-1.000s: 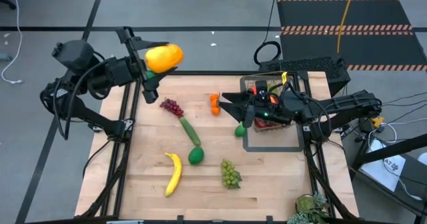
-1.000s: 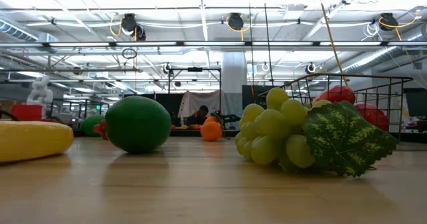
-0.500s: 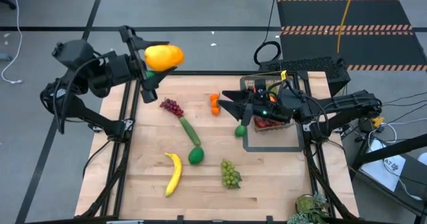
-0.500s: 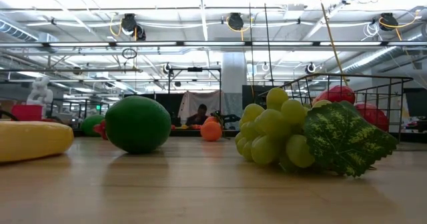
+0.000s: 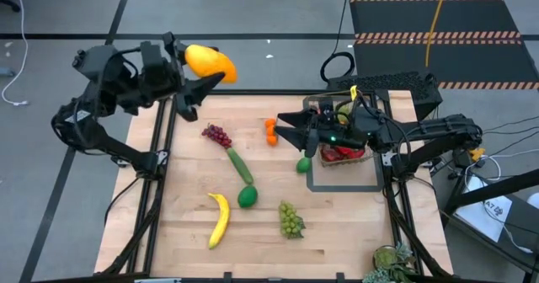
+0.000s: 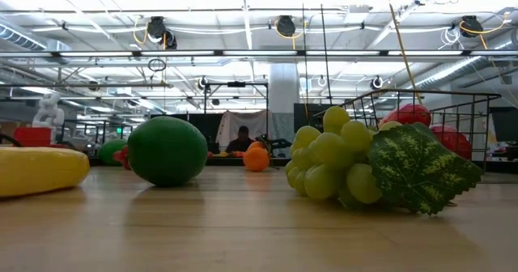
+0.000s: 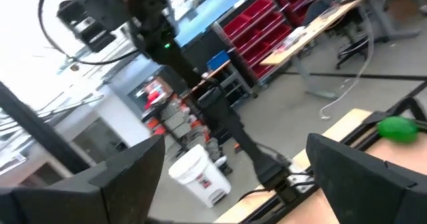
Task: Build produce basket
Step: Put the yellow mango into the wire basket
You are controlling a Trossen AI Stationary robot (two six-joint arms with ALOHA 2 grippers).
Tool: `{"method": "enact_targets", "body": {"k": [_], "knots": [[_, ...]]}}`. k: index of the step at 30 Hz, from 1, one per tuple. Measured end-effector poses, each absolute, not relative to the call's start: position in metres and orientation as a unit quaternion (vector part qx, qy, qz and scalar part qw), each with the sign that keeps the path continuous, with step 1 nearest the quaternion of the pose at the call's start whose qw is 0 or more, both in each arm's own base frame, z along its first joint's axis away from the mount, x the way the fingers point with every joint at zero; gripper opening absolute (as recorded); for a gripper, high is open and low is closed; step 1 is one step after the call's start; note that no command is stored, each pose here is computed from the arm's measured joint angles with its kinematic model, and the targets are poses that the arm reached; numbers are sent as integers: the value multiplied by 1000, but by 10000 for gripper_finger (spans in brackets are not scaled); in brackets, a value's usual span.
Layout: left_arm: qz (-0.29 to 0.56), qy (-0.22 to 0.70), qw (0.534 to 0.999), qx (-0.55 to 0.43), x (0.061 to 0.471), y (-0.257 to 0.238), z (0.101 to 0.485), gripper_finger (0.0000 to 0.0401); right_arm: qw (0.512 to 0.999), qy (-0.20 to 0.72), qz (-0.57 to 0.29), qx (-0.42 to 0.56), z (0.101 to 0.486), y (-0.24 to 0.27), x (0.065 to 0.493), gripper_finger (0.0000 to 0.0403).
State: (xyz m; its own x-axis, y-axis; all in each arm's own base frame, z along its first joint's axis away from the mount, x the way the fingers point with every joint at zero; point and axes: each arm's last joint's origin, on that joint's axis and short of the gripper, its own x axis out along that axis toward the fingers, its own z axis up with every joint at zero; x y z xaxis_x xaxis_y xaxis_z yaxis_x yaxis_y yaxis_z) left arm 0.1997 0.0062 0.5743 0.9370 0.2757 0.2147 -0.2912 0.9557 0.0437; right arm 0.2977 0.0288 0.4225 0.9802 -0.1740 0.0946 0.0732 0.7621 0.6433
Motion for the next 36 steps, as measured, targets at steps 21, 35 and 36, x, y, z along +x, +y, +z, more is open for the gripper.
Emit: {"method": "enact_targets", "body": {"k": [21, 35, 36], "knots": [[154, -91, 957, -230, 259, 22, 548, 282, 964, 23, 19, 264, 432, 10, 257, 357], [113, -50, 886, -447, 322, 7, 511, 282, 992, -36, 32, 113, 464, 6, 188, 357], [113, -45, 882, -456, 326, 5, 508, 282, 994, -41, 32, 96, 466, 6, 185, 357]]}}
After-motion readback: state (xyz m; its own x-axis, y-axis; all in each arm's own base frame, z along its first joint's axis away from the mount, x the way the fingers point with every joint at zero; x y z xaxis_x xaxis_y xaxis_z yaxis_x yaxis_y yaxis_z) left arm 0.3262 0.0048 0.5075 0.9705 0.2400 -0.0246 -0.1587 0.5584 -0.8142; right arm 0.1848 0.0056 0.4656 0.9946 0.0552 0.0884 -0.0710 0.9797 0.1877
